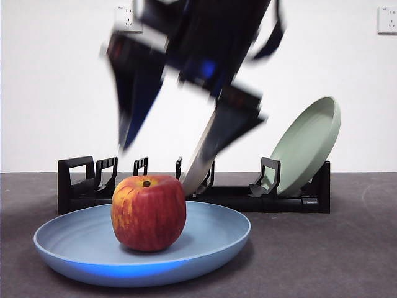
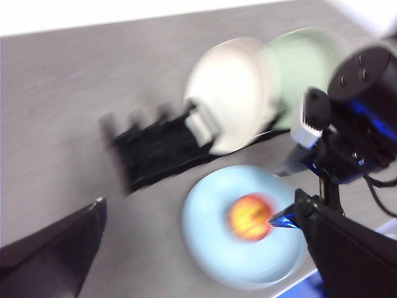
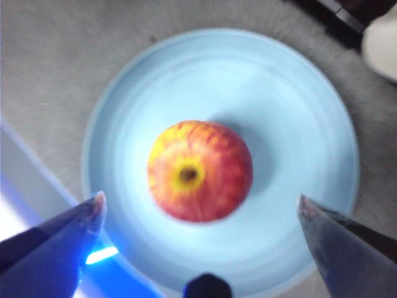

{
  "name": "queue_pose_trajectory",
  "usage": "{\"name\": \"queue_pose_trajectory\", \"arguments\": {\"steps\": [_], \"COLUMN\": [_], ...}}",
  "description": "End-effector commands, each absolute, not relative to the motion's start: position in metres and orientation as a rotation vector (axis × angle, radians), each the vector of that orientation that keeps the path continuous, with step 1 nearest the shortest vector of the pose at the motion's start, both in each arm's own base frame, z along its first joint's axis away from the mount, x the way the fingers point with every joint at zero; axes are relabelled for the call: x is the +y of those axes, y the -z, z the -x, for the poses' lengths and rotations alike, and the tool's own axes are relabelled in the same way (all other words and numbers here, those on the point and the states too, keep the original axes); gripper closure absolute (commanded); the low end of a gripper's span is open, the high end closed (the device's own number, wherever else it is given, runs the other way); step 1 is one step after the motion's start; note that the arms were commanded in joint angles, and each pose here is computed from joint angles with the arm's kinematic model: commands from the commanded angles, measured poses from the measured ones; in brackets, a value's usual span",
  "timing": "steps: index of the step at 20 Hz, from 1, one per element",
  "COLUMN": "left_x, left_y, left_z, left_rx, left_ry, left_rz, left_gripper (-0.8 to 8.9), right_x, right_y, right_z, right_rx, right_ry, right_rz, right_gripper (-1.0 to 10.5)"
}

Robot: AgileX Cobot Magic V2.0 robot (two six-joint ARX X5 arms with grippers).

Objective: Take the blue plate from the plate rack,put the plate on the table,take the apple from the table,put the apple in the plate

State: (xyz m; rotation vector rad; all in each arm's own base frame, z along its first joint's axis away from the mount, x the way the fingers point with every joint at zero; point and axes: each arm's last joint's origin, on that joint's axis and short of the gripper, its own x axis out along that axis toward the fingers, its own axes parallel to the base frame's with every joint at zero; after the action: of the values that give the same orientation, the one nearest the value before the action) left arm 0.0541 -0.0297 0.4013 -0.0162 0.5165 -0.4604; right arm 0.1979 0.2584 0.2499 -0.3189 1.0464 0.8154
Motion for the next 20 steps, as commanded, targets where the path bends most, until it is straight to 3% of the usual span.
{"name": "queue_pose_trajectory", "arguments": {"steps": [1,4,12,20], "left_x": [-0.032,-0.033,-0.039,-0.049], "left_y": [-0.404,-0.406,-0.408,-0.408], "left_z": [-0.055,-0.058,-0.068,-0.083], "left_rx": [0.475,0.441,0.429,0.389], "left_ry": [0.503,0.528,0.540,0.597], "left_rz": [0.019,0.011,-0.015,-0.045], "left_gripper": [2.84,3.28,8.34,8.22], "right_x": [0.241,0.221,0.162,0.118], "right_y": [-0.278,-0.309,-0.369,-0.395], "right_z": [-0.185,-0.169,-0.129,-0.099], "right_rx": [0.989,0.910,0.647,0.487], "right_ry": [-0.829,-0.848,-0.776,-0.677], "right_rz": [0.300,0.272,0.225,0.186], "right_gripper": [4.2,5.0,9.2,9.6]}}
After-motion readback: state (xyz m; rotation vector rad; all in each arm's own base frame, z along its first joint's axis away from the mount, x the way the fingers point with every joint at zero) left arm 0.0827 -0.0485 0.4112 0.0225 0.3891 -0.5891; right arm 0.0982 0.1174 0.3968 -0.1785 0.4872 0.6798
